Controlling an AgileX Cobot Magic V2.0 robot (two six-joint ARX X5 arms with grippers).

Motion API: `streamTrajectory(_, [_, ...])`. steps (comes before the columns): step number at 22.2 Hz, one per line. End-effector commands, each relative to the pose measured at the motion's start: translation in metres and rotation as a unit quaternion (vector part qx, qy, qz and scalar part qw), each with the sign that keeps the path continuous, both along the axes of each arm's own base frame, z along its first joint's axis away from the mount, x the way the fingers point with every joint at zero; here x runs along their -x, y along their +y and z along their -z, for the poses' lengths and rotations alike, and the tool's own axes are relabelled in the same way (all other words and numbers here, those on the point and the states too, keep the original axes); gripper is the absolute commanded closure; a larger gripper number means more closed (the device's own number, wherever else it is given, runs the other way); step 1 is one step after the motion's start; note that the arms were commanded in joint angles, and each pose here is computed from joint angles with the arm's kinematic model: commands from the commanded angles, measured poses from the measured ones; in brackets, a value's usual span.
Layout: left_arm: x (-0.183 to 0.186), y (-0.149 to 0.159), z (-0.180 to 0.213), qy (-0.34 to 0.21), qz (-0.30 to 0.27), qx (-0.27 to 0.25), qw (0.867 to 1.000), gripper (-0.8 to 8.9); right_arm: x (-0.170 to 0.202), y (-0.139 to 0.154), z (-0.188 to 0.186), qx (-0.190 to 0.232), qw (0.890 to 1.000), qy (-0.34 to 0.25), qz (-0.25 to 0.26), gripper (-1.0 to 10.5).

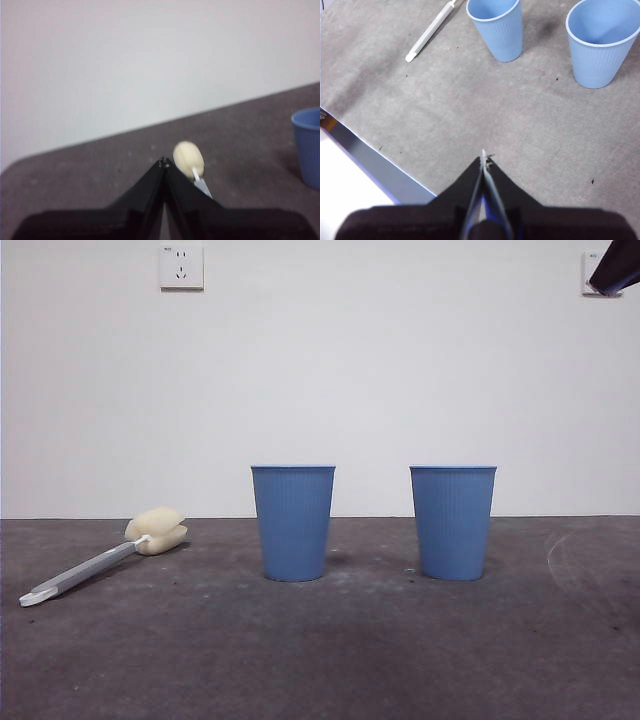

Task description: Pick up the cup brush,pick up the cup,insert the brush into the cup,clean the cup,put the cup brush back,put the cup back to the fixed position on the table

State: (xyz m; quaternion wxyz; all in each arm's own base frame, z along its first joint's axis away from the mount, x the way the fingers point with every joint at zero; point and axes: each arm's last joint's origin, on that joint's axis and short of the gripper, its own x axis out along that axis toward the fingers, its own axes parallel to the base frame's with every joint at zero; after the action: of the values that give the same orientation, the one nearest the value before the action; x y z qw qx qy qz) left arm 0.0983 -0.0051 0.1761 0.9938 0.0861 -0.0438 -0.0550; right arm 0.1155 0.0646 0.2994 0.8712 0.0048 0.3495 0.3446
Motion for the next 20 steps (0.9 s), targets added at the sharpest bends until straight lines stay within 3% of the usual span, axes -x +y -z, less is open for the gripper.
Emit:
streamTrajectory(1, [0.001,0.000,0.009,0.034,-0.003,0.010,0.999,8.17,0.000,0.000,-0.001,0.000,1.000,-0.004,-0.001,9.5])
streamTrajectory(6, [0.003,0.001,0.027,0.128,-0.006,0.029,0.991,8.17,0.000,0.000,-0.001,0.001,1.000,-0.003,-0.001,9.5])
streamTrajectory(10, [0.002,0.001,0.025,0.125,-0.007,0.052,0.991,8.17,0.000,-0.001,-0.001,0.007,1.000,-0.005,0.007,9.5])
streamTrajectory(20, [0.002,0.001,0.026,0.129,-0.009,0.053,0.990,8.17,-0.002,-0.003,0.000,0.034,0.998,-0.017,0.043,9.5])
